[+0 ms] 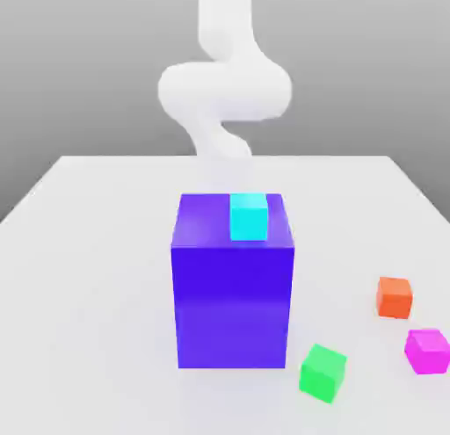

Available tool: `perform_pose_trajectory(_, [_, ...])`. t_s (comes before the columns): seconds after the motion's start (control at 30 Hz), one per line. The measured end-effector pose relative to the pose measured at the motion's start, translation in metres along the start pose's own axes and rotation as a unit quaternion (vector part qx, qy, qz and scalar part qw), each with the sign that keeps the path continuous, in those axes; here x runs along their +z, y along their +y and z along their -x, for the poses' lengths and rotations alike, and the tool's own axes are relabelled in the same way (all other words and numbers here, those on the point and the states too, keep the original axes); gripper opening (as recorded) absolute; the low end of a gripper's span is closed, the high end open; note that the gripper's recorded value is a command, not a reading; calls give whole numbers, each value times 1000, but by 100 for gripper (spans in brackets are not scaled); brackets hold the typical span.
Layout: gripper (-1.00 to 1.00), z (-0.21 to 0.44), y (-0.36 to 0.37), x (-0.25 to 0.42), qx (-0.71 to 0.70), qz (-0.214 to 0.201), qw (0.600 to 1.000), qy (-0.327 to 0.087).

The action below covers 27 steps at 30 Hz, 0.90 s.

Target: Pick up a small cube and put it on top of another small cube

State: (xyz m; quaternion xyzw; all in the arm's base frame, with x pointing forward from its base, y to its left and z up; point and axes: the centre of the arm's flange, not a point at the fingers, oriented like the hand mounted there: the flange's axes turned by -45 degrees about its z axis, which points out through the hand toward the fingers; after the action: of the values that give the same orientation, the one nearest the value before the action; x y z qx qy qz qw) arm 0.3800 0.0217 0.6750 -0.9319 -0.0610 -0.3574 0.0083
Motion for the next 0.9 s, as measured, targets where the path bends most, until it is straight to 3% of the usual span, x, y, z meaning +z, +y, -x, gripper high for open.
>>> perform_pose_trajectory(0.2, [0, 15, -65, 117, -152, -74, 983, -76])
perform_pose_trajectory(0.43, [0, 75, -158, 231, -325, -149, 922, -148])
perform_pose_trajectory(0.67, [0, 181, -258, 310, -502, -216, 812, -204])
perform_pose_trajectory(0.9, [0, 297, -302, 371, -628, -252, 693, -248])
